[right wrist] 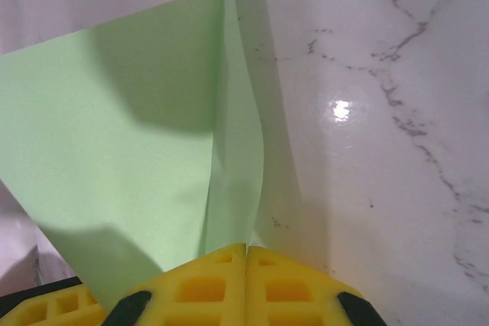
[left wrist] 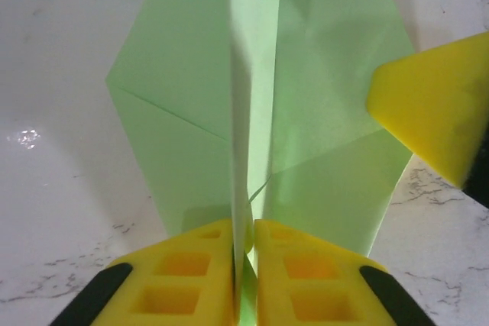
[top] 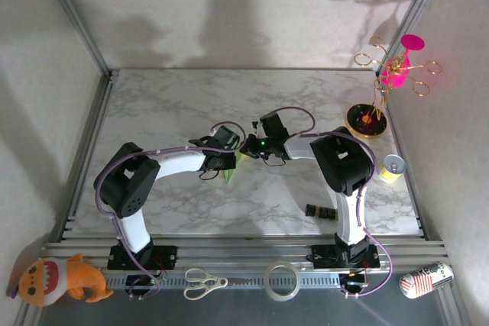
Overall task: Fold a paper plane with a square sheet of paper (pick it up from the middle)
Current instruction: Move the paper plane to the top-center of the table.
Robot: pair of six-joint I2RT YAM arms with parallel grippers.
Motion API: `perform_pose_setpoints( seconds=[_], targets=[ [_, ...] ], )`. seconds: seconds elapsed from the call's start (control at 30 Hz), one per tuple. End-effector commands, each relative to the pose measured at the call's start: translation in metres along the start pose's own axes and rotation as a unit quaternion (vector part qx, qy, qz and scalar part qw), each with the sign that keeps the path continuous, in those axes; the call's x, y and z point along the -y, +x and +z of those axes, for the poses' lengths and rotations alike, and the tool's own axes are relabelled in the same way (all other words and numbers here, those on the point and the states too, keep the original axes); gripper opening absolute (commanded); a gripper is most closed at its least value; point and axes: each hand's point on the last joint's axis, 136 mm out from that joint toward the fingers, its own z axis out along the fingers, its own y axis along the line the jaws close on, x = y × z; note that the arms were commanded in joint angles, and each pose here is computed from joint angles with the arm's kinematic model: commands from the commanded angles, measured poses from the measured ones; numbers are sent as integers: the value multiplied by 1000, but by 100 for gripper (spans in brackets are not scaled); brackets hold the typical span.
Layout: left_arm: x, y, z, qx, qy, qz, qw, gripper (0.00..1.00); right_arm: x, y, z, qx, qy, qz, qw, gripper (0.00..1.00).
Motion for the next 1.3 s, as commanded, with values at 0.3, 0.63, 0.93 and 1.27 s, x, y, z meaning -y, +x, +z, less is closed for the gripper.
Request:
perform_pose_setpoints(
  seconds=[0.3, 0.63, 0.93, 1.27],
  targets=[
    [10, -1, 0, -7, 10, -2, 1000, 23, 0, -2, 0, -6, 0, -2, 1000, 2],
    [14, -4, -4, -4, 19, -2, 1000, 30, 0, -2, 1, -6, -1, -2, 1000, 3],
    [13, -10, -9, 4, 13, -7, 1000, 26, 2, 0, 1, -8, 1, 0, 1000, 2],
    [7, 3, 1, -18, 11, -7, 1000, 32, 2, 0, 1, -8, 1, -1, 1000, 2]
  ],
)
